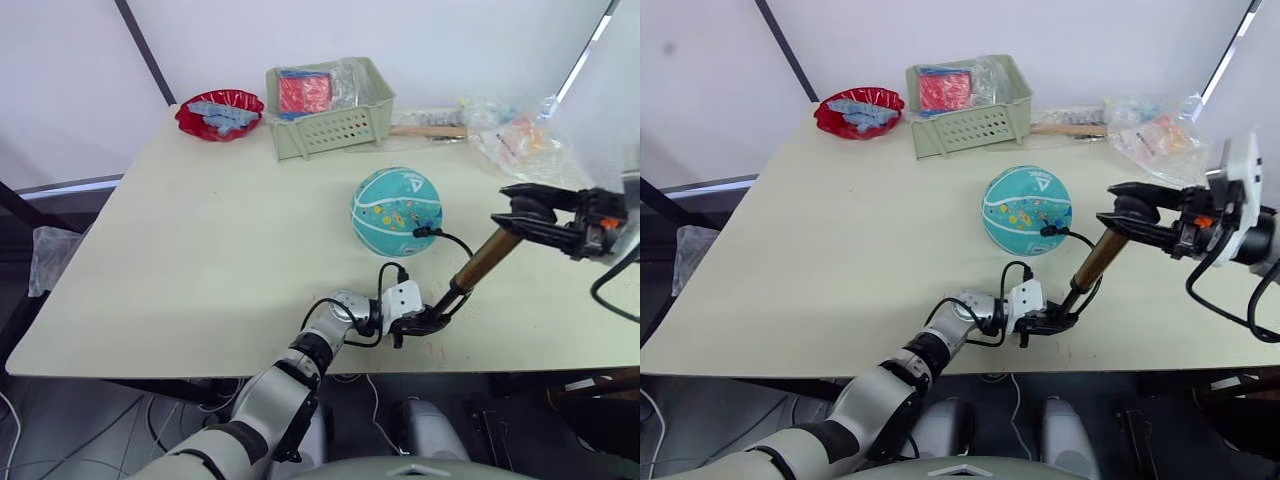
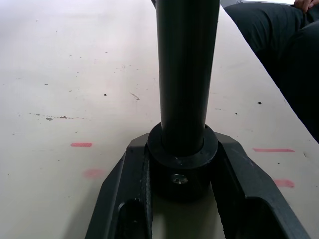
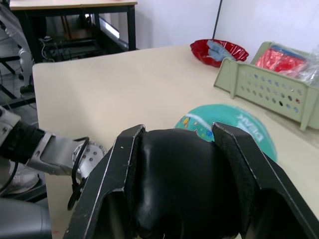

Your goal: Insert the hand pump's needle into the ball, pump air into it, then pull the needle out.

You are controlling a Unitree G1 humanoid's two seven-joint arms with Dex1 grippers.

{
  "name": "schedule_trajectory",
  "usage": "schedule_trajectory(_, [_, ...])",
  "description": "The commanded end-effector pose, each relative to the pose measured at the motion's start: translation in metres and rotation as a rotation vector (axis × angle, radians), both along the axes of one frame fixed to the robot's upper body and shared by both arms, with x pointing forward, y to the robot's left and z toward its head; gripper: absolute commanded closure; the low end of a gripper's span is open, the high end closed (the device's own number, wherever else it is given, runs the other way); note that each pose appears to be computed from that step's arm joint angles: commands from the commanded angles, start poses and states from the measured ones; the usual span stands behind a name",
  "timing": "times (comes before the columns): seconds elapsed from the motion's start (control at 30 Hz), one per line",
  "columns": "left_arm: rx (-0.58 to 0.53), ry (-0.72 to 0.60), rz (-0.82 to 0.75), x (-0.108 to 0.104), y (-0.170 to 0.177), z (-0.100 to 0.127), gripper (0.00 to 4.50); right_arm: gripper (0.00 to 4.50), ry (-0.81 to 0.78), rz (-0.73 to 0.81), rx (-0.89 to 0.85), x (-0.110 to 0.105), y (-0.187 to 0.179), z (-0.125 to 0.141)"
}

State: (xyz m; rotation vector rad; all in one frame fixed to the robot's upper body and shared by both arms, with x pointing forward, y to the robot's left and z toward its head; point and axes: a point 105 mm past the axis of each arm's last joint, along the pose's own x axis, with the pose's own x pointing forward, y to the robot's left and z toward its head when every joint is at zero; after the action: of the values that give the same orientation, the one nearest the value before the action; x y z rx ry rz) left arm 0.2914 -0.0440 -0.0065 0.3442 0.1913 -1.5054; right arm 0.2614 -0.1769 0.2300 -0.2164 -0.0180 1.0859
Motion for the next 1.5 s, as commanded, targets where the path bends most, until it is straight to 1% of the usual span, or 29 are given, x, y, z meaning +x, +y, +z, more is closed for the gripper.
schedule_trajectory(0.03, [0.094, 0.121, 0.036, -0.013, 0.02, -0.034, 3.35, 2.87, 0.102, 0.029, -0.022, 0.0, 0.009, -0.039])
schedule_trajectory(0.13, [0.092, 0.122, 0.039, -0.013, 0.021, -0.034, 3.35, 2.87, 0.118, 0.03, -0.039, 0.002, 0.011, -0.056])
schedule_trajectory(0.2, [0.09, 0.124, 0.044, -0.012, 0.021, -0.034, 3.35, 2.87, 0.131, 0.031, -0.082, 0.003, 0.016, -0.082])
schedule_trajectory(0.27, [0.088, 0.126, 0.05, -0.012, 0.021, -0.034, 3.35, 2.87, 0.126, 0.012, -0.076, 0.005, 0.02, -0.096])
schedule_trajectory(0.4, [0.084, 0.122, 0.056, -0.011, 0.022, -0.033, 3.35, 2.87, 0.137, 0.005, -0.087, 0.001, 0.024, -0.117])
schedule_trajectory(0.5, [0.085, 0.118, 0.061, -0.01, 0.022, -0.033, 3.35, 2.87, 0.125, 0.006, -0.087, -0.001, 0.027, -0.119])
schedule_trajectory(0.57, [0.092, 0.112, 0.074, -0.009, 0.023, -0.034, 3.35, 2.87, 0.1, -0.004, -0.074, 0.001, 0.026, -0.111])
schedule_trajectory(0.7, [0.103, 0.148, 0.097, -0.008, 0.025, -0.037, 3.35, 2.87, 0.059, -0.016, -0.075, 0.002, 0.022, -0.094])
schedule_trajectory(0.83, [0.1, 0.174, 0.095, -0.009, 0.024, -0.038, 3.35, 2.87, 0.002, -0.029, -0.036, 0.005, 0.015, -0.063])
schedule_trajectory(0.9, [0.094, 0.197, 0.077, -0.012, 0.023, -0.037, 3.35, 2.87, -0.025, -0.031, 0.01, 0.005, 0.013, -0.041])
schedule_trajectory(1.03, [0.114, 0.165, 0.052, -0.012, 0.023, -0.037, 3.35, 2.87, -0.075, -0.029, 0.056, 0.003, 0.006, -0.001])
schedule_trajectory(1.17, [0.113, 0.162, 0.045, -0.013, 0.023, -0.037, 3.35, 2.87, -0.099, -0.023, 0.058, 0.001, 0.002, 0.023])
schedule_trajectory(1.37, [0.109, 0.151, 0.032, -0.014, 0.022, -0.036, 3.35, 2.87, -0.164, -0.015, 0.058, -0.005, -0.006, 0.066])
schedule_trajectory(1.5, [0.11, 0.14, 0.034, -0.013, 0.023, -0.036, 3.35, 2.87, -0.193, -0.028, 0.063, -0.008, -0.01, 0.082])
